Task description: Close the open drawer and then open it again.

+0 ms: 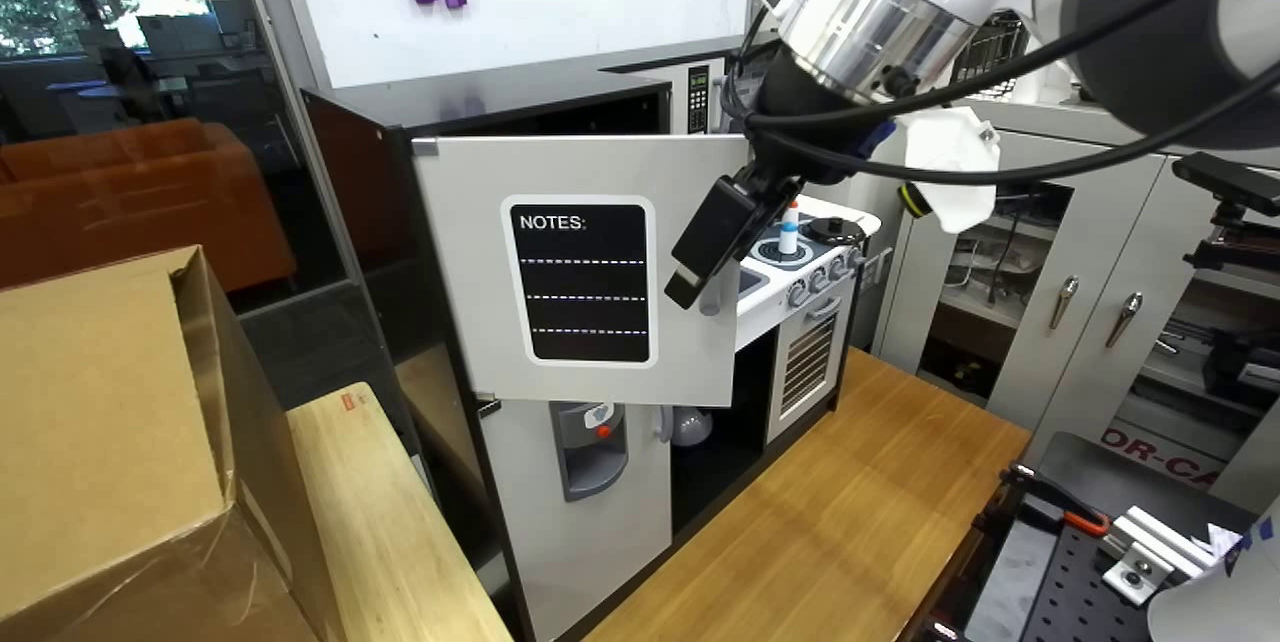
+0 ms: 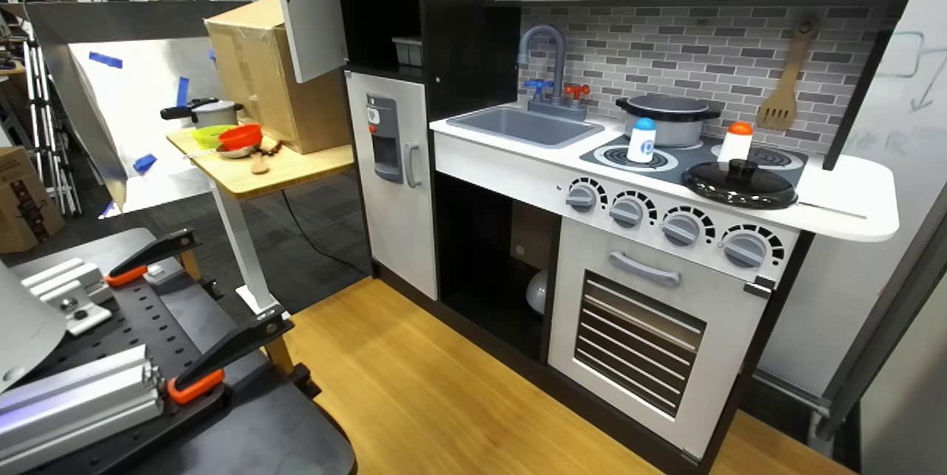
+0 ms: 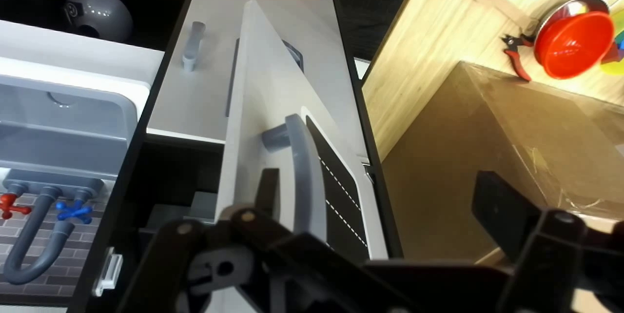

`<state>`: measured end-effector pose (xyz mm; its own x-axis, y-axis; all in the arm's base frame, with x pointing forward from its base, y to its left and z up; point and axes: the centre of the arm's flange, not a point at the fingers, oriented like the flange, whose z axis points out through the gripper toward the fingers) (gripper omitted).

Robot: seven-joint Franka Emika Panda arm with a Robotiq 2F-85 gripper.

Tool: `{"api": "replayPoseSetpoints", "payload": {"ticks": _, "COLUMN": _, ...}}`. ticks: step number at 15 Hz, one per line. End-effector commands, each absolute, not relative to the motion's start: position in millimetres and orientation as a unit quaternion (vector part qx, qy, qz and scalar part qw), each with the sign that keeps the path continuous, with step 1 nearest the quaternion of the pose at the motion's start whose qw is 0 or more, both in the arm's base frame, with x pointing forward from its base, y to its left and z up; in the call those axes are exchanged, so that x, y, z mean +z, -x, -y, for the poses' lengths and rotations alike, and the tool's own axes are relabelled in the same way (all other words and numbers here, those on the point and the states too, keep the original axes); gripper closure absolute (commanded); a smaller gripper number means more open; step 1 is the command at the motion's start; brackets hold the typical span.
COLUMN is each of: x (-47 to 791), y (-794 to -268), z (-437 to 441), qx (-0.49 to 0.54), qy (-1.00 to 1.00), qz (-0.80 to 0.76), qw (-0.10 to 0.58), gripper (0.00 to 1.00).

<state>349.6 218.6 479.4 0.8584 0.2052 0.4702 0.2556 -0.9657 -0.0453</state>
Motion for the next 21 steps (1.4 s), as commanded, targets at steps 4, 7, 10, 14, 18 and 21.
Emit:
{"api": "replayPoseSetpoints", "payload": {"ticks": 4, "x": 475.2, "y": -361.0, "z": -220.4, "qx": -0.215, "qy": 0.968, "qz": 0.117, "qw": 0.054, "gripper": 0.0}}
{"api": "replayPoseSetpoints", "payload": {"ticks": 7, "x": 469.8, "y": -361.5, "z": -218.9, "qx": -0.198, "qy": 0.972, "qz": 0.114, "qw": 0.054, "gripper": 0.0}}
{"api": "replayPoseSetpoints", "payload": {"ticks": 10, "x": 469.3, "y": -363.2, "z": -217.8, "qx": -0.191, "qy": 0.974, "qz": 0.109, "qw": 0.051, "gripper": 0.0}}
{"api": "replayPoseSetpoints", "payload": {"ticks": 14, "x": 475.0, "y": -366.1, "z": -219.1, "qx": -0.199, "qy": 0.972, "qz": 0.111, "qw": 0.053, "gripper": 0.0}}
{"api": "replayPoseSetpoints", "payload": {"ticks": 18, "x": 477.0, "y": -367.7, "z": -220.9, "qx": -0.212, "qy": 0.968, "qz": 0.119, "qw": 0.053, "gripper": 0.0}}
{"api": "replayPoseSetpoints", "payload": {"ticks": 21, "x": 475.6, "y": -368.5, "z": -222.2, "qx": -0.209, "qy": 0.969, "qz": 0.119, "qw": 0.053, "gripper": 0.0}}
